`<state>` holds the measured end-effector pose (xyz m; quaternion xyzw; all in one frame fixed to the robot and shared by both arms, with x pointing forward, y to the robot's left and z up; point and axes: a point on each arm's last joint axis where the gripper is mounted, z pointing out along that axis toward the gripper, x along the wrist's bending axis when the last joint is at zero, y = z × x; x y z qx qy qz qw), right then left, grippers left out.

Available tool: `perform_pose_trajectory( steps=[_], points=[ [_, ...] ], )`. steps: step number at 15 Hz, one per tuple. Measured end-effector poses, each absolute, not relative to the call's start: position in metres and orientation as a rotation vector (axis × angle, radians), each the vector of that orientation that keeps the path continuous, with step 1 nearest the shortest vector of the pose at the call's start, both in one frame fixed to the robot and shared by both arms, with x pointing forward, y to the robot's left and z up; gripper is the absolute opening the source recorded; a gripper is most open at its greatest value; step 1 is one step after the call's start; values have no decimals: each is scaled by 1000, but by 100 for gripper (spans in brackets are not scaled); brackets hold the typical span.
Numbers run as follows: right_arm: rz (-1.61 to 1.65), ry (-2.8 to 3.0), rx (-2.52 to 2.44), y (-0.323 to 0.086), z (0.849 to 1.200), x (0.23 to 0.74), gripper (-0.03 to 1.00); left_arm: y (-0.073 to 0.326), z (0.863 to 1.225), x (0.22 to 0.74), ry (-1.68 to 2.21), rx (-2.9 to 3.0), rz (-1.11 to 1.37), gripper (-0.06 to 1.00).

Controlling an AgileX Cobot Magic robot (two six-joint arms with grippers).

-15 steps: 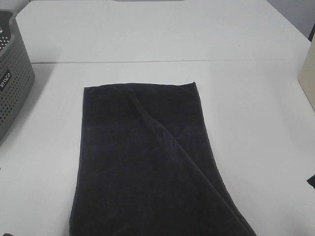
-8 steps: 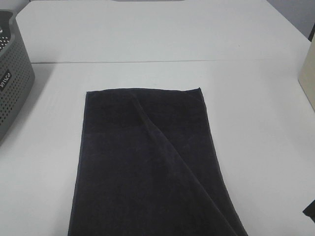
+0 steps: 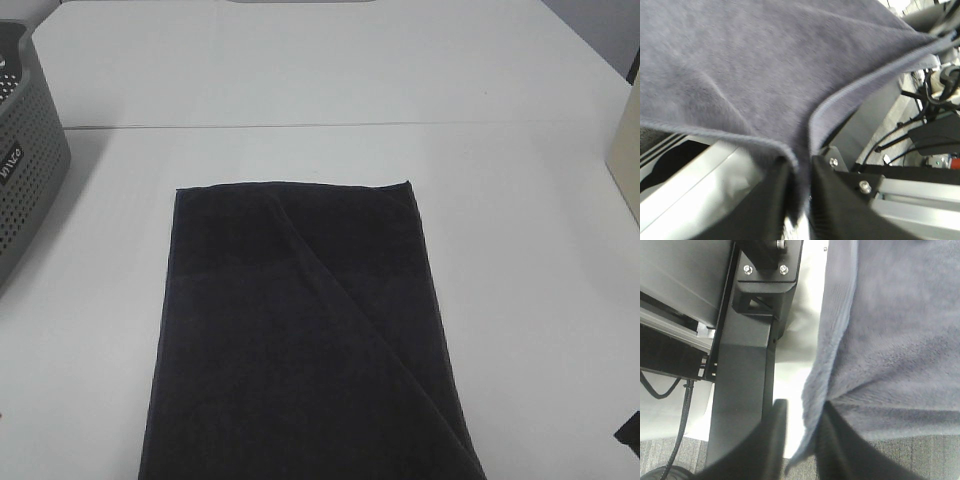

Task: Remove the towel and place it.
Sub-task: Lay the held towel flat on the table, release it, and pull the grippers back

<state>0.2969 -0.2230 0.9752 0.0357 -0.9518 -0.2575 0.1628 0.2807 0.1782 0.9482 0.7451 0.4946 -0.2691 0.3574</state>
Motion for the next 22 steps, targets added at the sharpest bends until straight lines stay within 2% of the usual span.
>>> perform_pose_trajectory(
  steps=[2,3,8,12,16,20,22],
  points=[
    [-744,-2718,106,-222,977,298,39,178,948,281,1276,1924,-697,68],
    [-749,-2723,109,-222,979,299,42,178,948,281,1276,1924,-697,75],
    [-704,-2777,135,-223,986,306,50,179,947,284,1295,1913,-651,79],
    [-812,-3035,-137,-216,1016,342,50,172,970,318,1296,1796,-319,77],
    [-1161,-3259,-590,-211,1054,384,50,172,1022,365,1168,1641,241,76],
    [-1581,-3298,-1081,-217,1078,414,50,183,1083,417,1095,1524,1023,76],
    [-1972,-3255,-1399,-227,1101,428,50,182,1120,455,1131,1485,1516,76]
  ],
)
